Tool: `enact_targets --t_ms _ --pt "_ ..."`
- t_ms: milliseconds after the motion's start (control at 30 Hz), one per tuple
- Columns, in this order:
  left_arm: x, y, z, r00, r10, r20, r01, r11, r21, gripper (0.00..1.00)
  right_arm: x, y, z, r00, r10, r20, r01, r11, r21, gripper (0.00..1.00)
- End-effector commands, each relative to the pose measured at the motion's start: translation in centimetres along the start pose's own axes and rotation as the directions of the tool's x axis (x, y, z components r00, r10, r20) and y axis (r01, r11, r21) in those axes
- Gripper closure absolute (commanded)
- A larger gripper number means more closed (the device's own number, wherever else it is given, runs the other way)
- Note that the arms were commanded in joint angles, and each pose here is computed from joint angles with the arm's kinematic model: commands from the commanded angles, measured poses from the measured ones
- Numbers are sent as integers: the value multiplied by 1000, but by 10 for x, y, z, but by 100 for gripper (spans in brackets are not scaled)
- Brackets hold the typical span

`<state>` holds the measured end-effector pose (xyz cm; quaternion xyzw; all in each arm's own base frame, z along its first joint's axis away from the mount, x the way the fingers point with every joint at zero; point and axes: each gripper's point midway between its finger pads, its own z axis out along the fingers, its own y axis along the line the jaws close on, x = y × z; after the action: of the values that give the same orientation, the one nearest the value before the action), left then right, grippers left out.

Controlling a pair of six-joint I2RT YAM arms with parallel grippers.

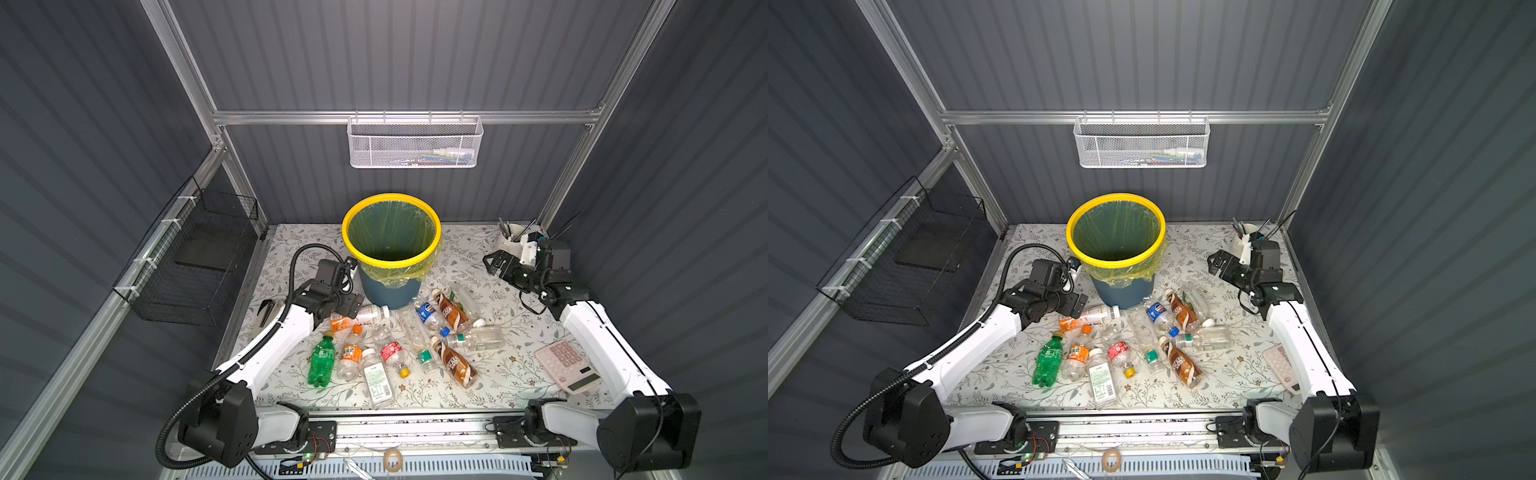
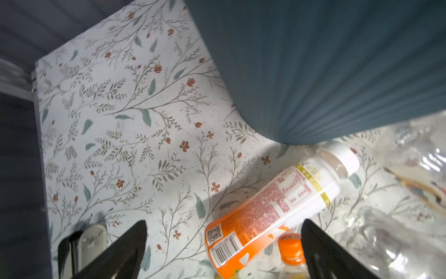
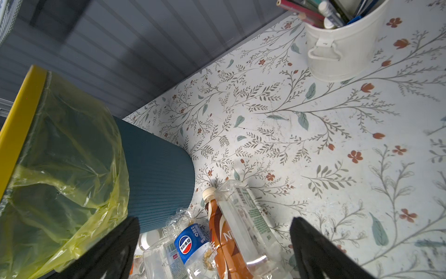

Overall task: Throw the plastic bottles in the bin
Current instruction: 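Draw the right arm back while the left gripper reaches toward the white-capped bottle, then grasp the white-capped orange-label bottle beside the bin with the left gripper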

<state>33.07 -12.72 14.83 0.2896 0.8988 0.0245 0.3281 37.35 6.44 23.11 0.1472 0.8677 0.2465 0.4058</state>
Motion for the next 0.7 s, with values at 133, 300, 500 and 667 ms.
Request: enact_targets --t_ms 133,300,500,667 --pt "27 -32 10 962 267 -51 -255 952 171 1 -2 -1 5 1000 14 -7 -14 1000 -18 1" --pt "29 -34 24 962 262 -71 -246 952 182 8 0 -6 5 1000 20 -12 -20 1000 -14 1" --pt "39 -44 43 952 277 -134 -238 939 246 20 -2 -12 5 999 40 -14 -40 999 -7 1" --pt "40 -42 51 950 282 -137 -245 941 234 21 -1 -20 6 998 56 -14 -56 998 8 1"
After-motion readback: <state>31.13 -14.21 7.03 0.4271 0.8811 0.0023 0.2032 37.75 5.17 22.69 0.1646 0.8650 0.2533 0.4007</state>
